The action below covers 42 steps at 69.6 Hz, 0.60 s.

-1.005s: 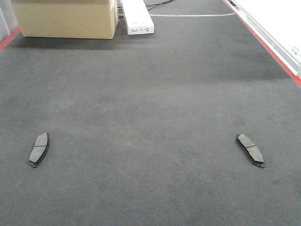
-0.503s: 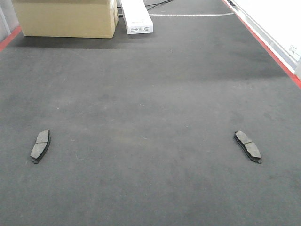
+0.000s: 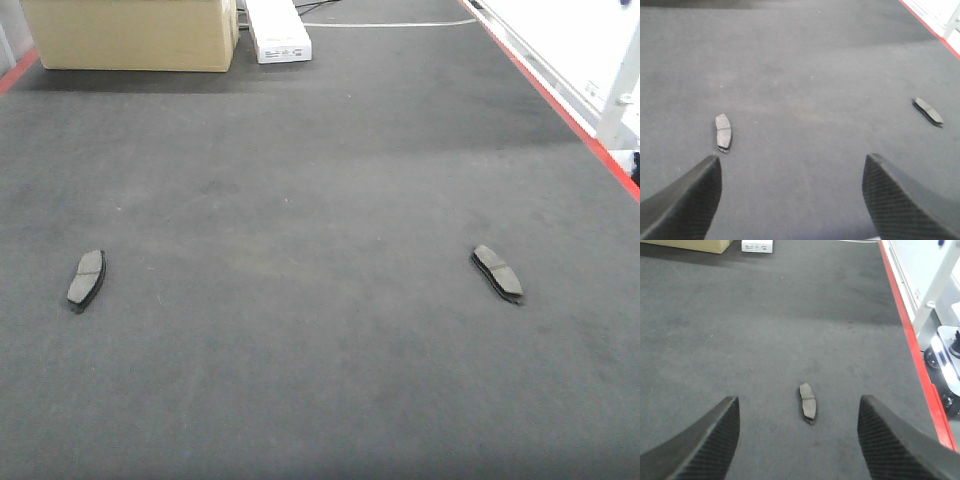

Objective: Move and align brake pads A on conveyor
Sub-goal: 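Back the base away from the conveyor with both grippers empty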

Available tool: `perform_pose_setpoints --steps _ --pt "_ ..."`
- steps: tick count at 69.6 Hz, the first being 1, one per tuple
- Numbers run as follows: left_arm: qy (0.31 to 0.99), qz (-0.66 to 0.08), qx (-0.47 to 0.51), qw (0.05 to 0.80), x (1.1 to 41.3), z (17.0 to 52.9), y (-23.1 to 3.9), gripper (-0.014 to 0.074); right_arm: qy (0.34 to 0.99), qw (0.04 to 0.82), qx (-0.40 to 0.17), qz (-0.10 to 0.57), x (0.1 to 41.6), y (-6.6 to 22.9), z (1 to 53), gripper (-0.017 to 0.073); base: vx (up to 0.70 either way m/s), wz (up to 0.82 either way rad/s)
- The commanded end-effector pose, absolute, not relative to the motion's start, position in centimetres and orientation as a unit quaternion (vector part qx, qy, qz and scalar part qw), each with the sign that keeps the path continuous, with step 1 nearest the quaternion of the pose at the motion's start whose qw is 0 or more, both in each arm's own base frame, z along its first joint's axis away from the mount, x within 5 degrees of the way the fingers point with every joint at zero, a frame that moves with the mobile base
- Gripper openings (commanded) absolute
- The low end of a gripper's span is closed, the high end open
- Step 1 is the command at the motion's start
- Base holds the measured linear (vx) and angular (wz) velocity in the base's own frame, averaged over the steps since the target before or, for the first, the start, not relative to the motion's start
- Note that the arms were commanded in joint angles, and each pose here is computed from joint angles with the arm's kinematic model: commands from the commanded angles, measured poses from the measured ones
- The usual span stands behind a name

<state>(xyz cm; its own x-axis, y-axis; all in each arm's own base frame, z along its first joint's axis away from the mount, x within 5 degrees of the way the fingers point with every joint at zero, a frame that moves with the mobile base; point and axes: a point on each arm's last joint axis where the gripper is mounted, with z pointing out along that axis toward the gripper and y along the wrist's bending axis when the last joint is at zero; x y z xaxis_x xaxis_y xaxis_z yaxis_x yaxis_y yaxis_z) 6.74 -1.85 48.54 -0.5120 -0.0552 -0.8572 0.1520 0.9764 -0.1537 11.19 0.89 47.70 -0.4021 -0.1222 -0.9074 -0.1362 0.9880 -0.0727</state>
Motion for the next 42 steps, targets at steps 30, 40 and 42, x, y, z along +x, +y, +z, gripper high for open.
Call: perform_pose_setpoints --steps 30,40,42 --pt "0.84 -0.117 0.03 0.529 6.78 49.59 -1.99 0.0544 0.813 0.578 -0.077 0.001 11.17 0.85 48.83 0.0477 -0.13 -0.08" --pt "0.84 -0.117 0.03 0.529 6.78 49.59 -1.99 0.0544 0.813 0.578 -0.077 0.001 11.17 0.85 48.83 0.0477 -0.08 -0.01" --pt "0.84 -0.117 0.03 0.529 6.78 49.59 -1.99 0.0544 0.813 0.578 -0.077 0.001 11.17 0.85 48.83 0.0477 -0.08 0.01"
